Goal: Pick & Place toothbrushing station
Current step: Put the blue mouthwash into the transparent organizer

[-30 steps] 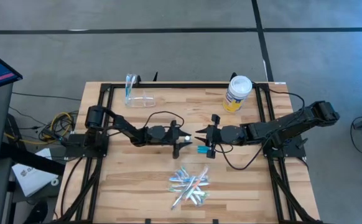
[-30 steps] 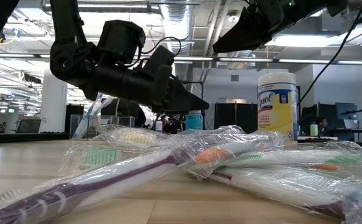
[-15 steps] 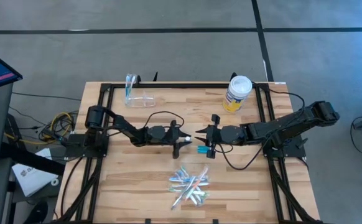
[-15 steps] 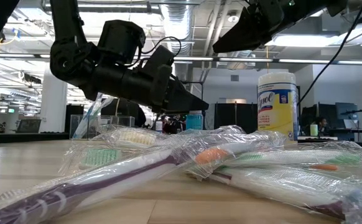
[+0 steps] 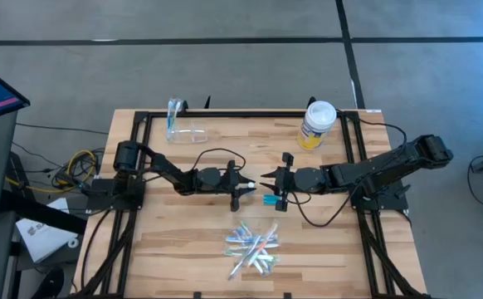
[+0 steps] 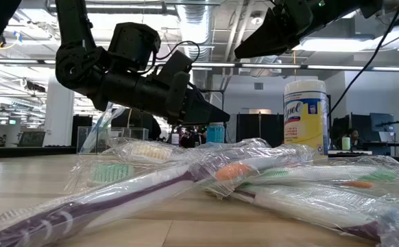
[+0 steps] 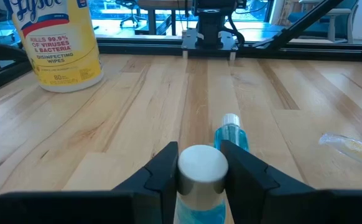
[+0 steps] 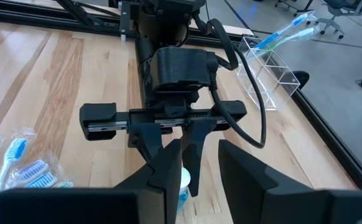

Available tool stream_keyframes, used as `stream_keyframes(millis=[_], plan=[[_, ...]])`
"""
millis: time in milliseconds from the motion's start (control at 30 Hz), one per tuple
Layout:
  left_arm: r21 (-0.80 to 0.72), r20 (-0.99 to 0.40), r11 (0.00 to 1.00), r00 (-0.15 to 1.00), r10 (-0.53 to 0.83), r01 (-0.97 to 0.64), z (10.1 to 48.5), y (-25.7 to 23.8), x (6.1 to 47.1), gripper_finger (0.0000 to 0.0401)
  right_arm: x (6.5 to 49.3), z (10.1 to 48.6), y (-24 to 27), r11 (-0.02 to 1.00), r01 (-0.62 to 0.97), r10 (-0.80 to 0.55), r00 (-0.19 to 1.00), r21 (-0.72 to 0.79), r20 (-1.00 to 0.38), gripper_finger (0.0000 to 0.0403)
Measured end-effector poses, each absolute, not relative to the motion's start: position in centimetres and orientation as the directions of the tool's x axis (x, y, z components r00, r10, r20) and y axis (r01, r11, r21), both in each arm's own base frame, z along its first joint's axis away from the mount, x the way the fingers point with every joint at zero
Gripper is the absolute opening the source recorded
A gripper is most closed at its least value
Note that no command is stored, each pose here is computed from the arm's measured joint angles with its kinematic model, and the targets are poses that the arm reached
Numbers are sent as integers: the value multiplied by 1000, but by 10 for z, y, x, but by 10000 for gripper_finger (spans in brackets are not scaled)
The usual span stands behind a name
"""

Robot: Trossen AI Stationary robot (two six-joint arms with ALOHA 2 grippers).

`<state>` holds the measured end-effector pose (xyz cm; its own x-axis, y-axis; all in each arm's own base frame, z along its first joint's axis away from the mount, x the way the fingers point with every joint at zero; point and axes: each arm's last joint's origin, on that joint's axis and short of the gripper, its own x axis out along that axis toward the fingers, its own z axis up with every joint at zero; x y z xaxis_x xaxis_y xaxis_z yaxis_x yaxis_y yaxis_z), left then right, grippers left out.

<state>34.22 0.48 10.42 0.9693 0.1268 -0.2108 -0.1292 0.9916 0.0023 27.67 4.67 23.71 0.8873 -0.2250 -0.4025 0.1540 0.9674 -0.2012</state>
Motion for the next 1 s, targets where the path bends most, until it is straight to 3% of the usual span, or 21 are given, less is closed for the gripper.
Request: stream_keyframes(millis=[500, 600, 1000], plan=[[-27, -266, 977, 943, 198, -213, 112, 25, 333, 93, 276, 236, 47, 967, 152, -226, 884, -204, -410, 97], [-6, -285, 963, 924, 257, -270, 127, 28, 317, 93, 276, 236, 47, 967, 152, -226, 884, -204, -410, 97], [-9, -111, 879, 874, 472, -476, 174, 33, 229, 93, 277, 237, 47, 967, 154, -225, 888, -201, -402, 97]])
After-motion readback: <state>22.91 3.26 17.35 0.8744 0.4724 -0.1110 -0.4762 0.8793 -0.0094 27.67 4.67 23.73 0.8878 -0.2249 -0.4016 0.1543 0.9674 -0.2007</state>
